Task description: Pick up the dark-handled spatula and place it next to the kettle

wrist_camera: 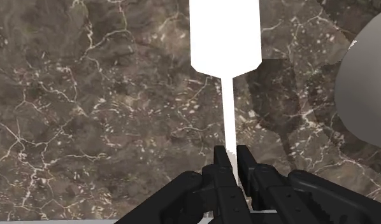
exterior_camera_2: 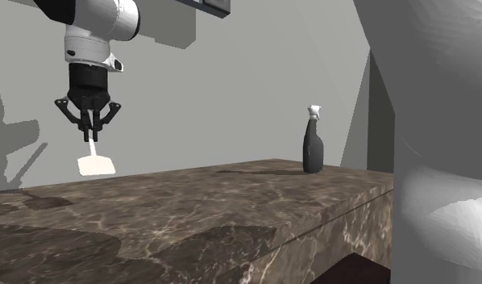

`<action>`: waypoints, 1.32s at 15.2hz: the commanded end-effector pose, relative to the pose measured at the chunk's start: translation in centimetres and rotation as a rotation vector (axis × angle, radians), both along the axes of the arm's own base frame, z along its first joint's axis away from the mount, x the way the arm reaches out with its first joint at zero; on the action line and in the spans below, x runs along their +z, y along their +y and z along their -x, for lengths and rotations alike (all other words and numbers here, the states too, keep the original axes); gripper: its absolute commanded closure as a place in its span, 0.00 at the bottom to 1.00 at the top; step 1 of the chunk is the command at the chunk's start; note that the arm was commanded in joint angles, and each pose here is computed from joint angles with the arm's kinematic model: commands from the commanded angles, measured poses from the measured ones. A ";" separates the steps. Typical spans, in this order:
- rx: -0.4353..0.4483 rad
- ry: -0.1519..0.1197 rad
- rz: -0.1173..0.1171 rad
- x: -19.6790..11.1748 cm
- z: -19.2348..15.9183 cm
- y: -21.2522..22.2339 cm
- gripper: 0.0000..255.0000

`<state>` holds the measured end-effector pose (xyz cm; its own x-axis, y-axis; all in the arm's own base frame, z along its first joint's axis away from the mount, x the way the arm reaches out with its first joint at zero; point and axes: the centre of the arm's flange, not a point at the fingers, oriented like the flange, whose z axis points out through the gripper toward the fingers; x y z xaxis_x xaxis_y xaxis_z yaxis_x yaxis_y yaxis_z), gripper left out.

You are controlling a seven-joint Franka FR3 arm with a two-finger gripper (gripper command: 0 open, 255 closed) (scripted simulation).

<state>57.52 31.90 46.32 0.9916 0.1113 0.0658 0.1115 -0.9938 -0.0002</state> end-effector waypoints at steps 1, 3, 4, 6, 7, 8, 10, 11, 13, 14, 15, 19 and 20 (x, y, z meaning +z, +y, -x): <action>0.000 -0.001 0.000 -1.0 0.0 0.1 1.00; 0.000 -0.001 0.000 -2.1 0.0 0.1 1.00; 0.000 -0.001 0.000 -2.6 0.0 0.1 1.00; 0.000 -0.001 0.000 -3.7 0.0 0.1 1.00; 0.000 -0.001 0.000 -4.2 0.0 0.1 1.00; 0.000 -0.001 0.000 -4.7 0.0 0.1 1.00; 0.000 -0.001 0.000 -5.8 0.0 0.1 1.00; 0.000 -0.001 0.000 -6.3 0.0 0.1 1.00; 0.000 -0.001 0.000 -7.4 0.0 0.1 1.00; 0.000 -0.001 0.000 -7.9 0.0 0.1 1.00; 0.000 -0.001 0.000 -8.4 0.0 0.1 1.00; 0.000 -0.001 0.000 -10.5 0.0 0.1 1.00; 0.000 -0.001 0.000 -11.3 0.0 0.1 1.00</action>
<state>57.49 31.98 35.67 0.9916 0.1114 0.0661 0.1117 -0.9937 -0.0005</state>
